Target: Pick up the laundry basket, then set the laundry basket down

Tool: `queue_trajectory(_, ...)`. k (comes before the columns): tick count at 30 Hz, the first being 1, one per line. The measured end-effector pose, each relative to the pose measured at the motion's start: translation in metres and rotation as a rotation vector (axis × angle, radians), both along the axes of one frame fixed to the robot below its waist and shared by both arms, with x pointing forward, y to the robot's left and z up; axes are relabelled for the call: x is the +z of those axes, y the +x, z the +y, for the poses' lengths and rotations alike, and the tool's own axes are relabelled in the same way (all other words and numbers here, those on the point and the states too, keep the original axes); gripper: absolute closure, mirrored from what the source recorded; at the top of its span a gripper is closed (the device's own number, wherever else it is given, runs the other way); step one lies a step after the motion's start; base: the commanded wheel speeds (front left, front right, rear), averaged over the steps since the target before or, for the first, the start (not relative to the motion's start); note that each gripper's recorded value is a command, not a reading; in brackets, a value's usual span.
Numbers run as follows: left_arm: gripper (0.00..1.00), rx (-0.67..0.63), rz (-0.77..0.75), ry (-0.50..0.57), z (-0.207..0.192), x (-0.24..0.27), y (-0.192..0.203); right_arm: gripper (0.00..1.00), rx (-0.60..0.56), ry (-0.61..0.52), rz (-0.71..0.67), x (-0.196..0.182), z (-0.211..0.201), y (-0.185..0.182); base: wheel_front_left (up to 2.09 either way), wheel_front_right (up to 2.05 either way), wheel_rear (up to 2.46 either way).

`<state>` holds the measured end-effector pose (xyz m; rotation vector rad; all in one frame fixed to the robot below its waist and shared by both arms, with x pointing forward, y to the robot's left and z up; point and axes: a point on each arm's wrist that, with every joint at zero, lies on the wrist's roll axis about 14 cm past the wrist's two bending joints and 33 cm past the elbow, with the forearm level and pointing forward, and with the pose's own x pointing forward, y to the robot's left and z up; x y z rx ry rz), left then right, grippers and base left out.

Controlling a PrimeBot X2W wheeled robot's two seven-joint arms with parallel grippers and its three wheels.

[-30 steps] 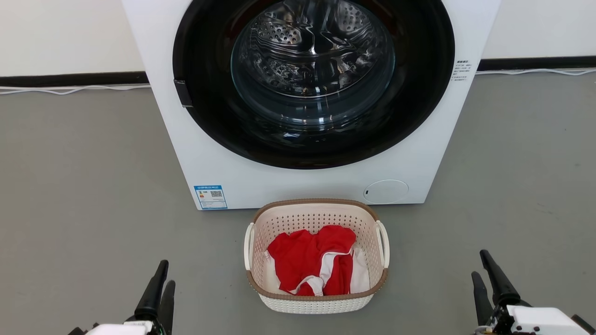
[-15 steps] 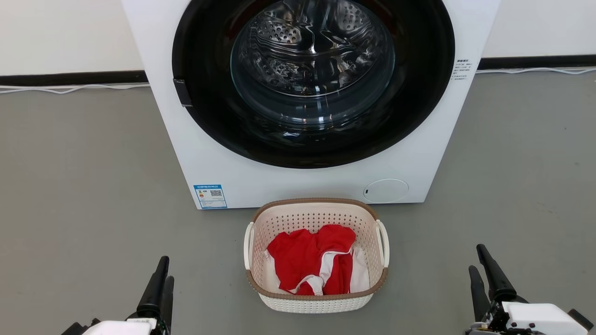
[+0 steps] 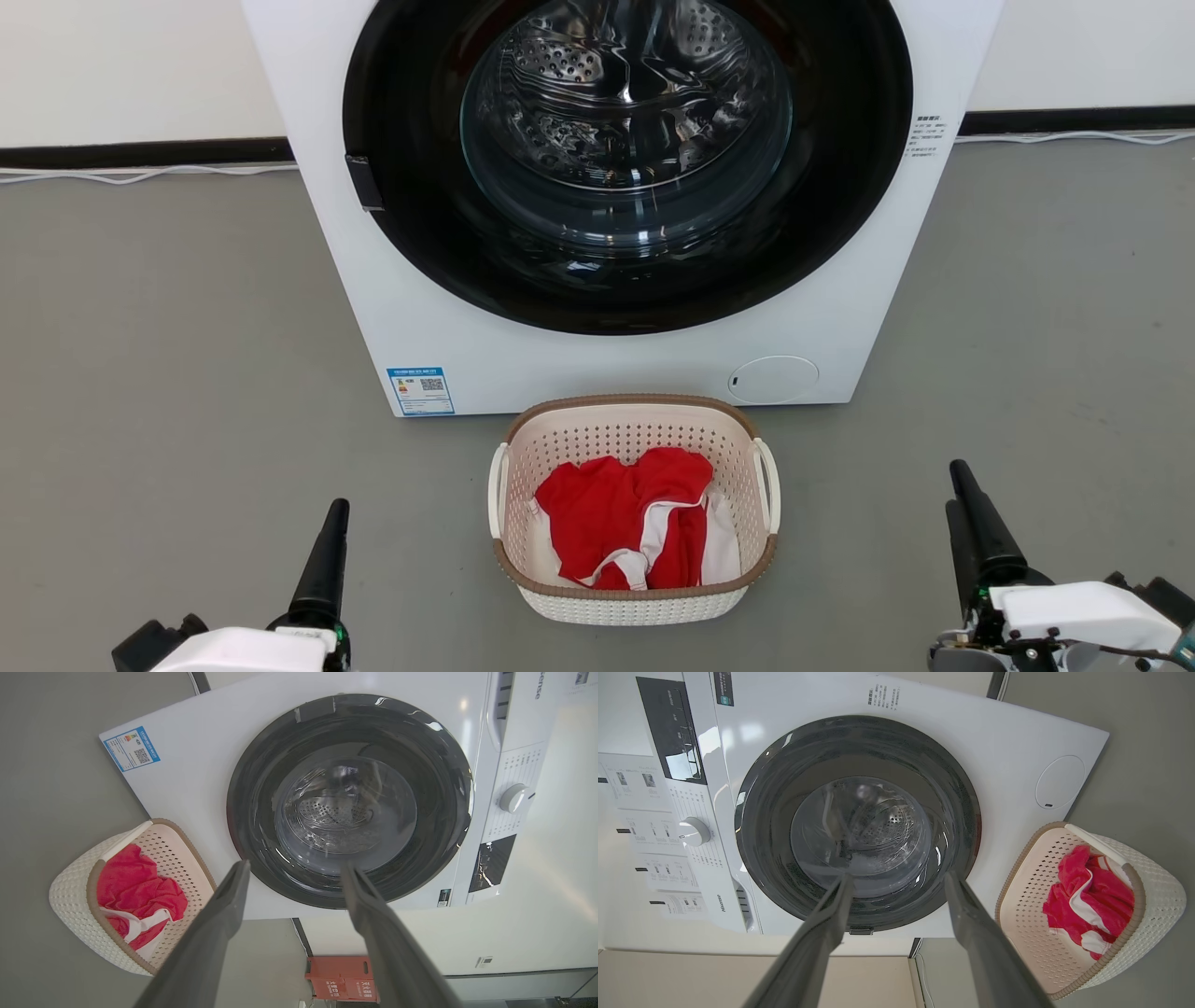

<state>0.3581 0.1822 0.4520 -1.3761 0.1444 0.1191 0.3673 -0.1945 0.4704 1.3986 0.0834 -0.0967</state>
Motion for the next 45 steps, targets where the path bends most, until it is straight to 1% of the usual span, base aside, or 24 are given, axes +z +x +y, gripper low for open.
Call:
queue_trajectory(11, 0.0, -0.047, -0.047, 0.222, -0.006, 0.014, 0.008, 0.0, 0.062, -0.186, -0.02, 0.006, 0.011, 0.004, 0.0, 0.0, 0.0)
queue_trajectory(15, 0.0, -0.065, -0.058, 0.286, -0.009, 0.017, 0.009, 0.0, 0.074, -0.254, -0.029, 0.009, 0.012, 0.005, 0.0, 0.0, 0.0)
queue_trajectory(23, 0.0, -0.073, -0.081, 0.38, -0.011, 0.024, 0.012, 0.0, 0.089, -0.365, -0.045, 0.012, 0.015, 0.006, 0.0, 0.0, 0.0)
queue_trajectory(25, 0.0, -0.075, -0.084, 0.414, -0.012, 0.025, 0.012, 0.0, 0.095, -0.407, -0.053, 0.014, 0.016, 0.007, 0.0, 0.0, 0.0)
queue_trajectory(45, 0.0, -0.093, -0.163, 0.617, -0.019, 0.043, 0.02, 0.0, 0.116, -0.619, -0.142, 0.035, 0.025, 0.014, 0.0, 0.0, 0.0)
